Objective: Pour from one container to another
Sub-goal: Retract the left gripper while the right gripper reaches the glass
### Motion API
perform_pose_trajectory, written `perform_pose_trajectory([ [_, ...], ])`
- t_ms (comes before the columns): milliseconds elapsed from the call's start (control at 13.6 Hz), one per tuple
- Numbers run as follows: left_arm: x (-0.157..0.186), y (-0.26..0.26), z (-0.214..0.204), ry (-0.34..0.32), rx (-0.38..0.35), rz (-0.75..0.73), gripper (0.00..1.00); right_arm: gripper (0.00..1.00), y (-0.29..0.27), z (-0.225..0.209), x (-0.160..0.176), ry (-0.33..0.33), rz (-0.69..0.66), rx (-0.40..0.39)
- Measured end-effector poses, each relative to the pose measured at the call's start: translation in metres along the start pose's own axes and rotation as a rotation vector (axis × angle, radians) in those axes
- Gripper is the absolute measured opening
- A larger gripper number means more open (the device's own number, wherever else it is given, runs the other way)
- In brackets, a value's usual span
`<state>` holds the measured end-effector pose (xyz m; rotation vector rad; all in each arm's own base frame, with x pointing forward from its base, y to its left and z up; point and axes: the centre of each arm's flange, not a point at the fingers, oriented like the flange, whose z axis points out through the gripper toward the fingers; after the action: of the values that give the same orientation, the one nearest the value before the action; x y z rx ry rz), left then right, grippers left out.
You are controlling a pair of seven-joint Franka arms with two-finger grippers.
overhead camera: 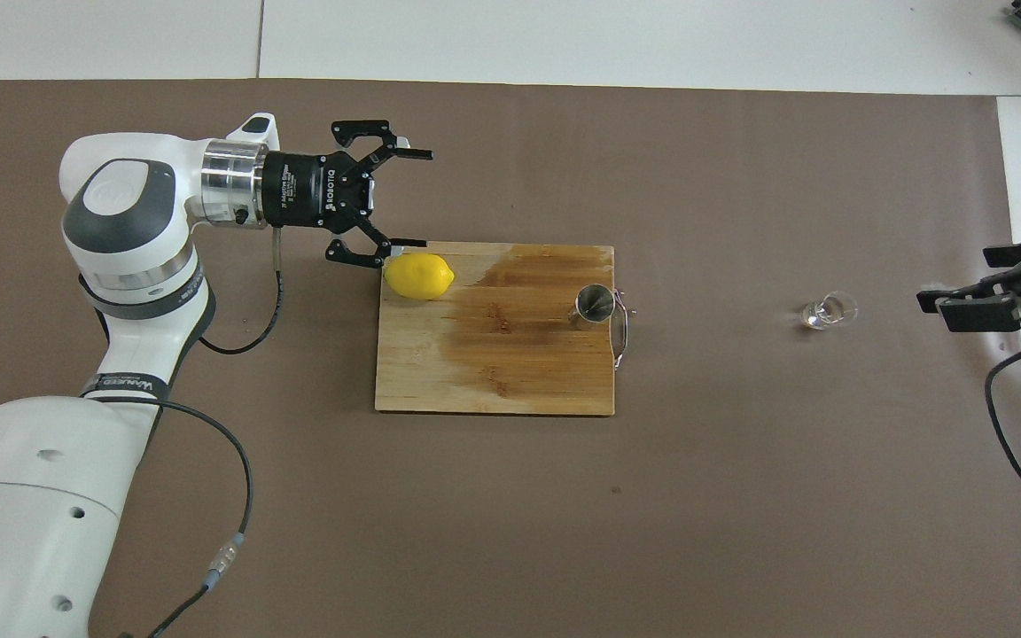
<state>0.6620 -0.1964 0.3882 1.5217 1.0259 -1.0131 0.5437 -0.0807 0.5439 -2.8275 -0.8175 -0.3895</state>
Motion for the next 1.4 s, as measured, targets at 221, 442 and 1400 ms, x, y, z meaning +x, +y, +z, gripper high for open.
perform_pose_trajectory([
  [221, -0.008, 0.0, -0.051, 0.137, 0.1, 0.04, 1.0, 1.0, 0.027, 0.039, -0.031, 0.113, -0.184, 0.102],
  [442, -0.026, 0.004, -0.106, 0.315, 0.243, 0.17, 1.0, 1.0, 0.057, 0.078, -0.056, 0.206, -0.32, 0.17],
  [1400, -0.134, -0.012, -0.2, 0.719, 0.964, 0.729, 1.0, 1.0, 0.105, 0.235, -0.114, 0.44, -0.493, 0.372],
])
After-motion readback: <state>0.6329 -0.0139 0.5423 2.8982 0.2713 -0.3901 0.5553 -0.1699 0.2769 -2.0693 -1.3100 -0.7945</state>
